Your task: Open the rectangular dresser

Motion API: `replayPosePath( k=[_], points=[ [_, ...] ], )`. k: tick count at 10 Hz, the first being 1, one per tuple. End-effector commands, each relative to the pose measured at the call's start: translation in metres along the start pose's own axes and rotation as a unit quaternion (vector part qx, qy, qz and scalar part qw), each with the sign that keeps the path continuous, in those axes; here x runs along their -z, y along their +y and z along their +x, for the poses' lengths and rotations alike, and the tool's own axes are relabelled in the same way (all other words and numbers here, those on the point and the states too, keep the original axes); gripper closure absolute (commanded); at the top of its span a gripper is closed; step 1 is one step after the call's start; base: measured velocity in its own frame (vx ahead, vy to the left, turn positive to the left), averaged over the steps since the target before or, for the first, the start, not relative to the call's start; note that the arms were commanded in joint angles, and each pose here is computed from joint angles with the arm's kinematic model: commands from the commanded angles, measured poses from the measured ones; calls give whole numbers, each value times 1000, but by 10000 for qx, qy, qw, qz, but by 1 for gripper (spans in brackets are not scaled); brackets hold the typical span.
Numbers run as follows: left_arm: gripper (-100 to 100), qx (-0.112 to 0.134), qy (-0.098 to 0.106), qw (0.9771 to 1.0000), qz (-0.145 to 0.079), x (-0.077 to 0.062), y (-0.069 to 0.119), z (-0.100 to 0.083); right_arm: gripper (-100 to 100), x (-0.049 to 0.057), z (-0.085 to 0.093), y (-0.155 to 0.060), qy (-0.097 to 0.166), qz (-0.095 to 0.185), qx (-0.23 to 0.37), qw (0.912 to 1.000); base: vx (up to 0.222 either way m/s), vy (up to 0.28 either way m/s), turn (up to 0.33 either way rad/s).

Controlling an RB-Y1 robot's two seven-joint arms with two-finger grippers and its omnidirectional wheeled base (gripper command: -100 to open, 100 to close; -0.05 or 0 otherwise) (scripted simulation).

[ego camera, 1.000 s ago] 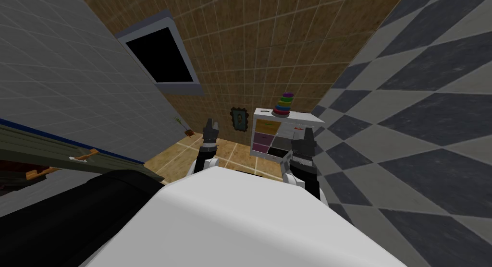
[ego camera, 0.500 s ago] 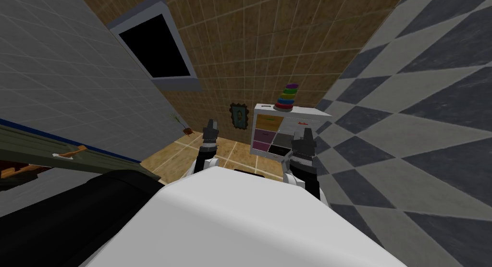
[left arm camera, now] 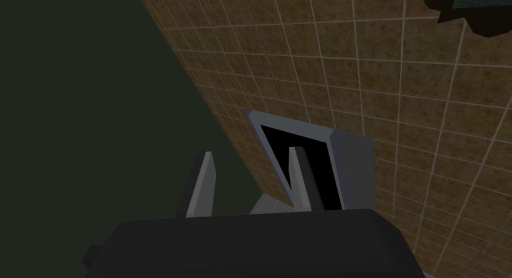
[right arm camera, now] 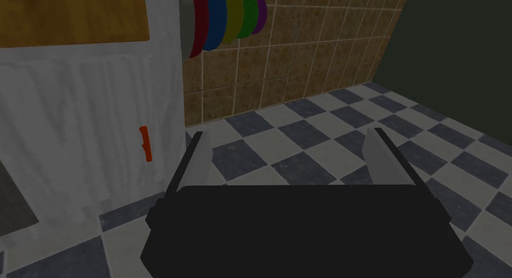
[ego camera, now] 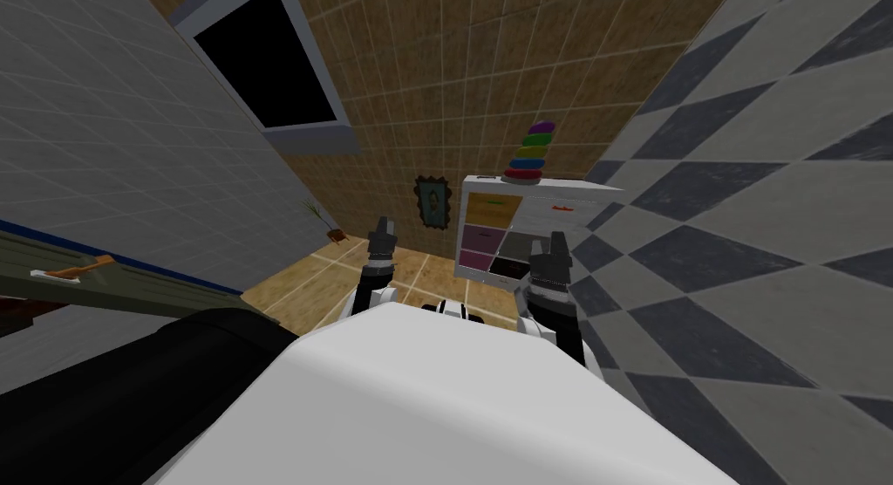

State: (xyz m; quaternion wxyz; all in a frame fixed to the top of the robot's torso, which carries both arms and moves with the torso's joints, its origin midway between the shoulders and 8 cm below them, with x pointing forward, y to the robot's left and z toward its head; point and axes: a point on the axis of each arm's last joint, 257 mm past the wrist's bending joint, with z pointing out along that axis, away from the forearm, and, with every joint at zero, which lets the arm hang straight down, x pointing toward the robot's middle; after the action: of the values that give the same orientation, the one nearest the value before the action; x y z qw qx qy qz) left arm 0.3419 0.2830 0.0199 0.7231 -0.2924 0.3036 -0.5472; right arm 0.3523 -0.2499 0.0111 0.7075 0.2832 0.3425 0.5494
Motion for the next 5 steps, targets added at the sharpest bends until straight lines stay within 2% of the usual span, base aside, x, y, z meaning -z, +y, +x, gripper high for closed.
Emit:
replayPosePath(
  k=[1, 3, 5],
  points=[
    [0, 0, 0, 10000, 0, 0, 0, 0, -100, 3, 5, -4, 395, 9, 563, 9976, 57, 28, -45],
    [0, 0, 0, 10000, 0, 0, 0, 0, -100, 6, 6, -7, 669, 8, 1132, 9913, 60, 45, -68],
    [0, 0, 0, 10000, -1, 0, 0, 0, -100, 9, 5, -11, 910, -4, 1794, 9796, 84, 52, -70]
  ],
)
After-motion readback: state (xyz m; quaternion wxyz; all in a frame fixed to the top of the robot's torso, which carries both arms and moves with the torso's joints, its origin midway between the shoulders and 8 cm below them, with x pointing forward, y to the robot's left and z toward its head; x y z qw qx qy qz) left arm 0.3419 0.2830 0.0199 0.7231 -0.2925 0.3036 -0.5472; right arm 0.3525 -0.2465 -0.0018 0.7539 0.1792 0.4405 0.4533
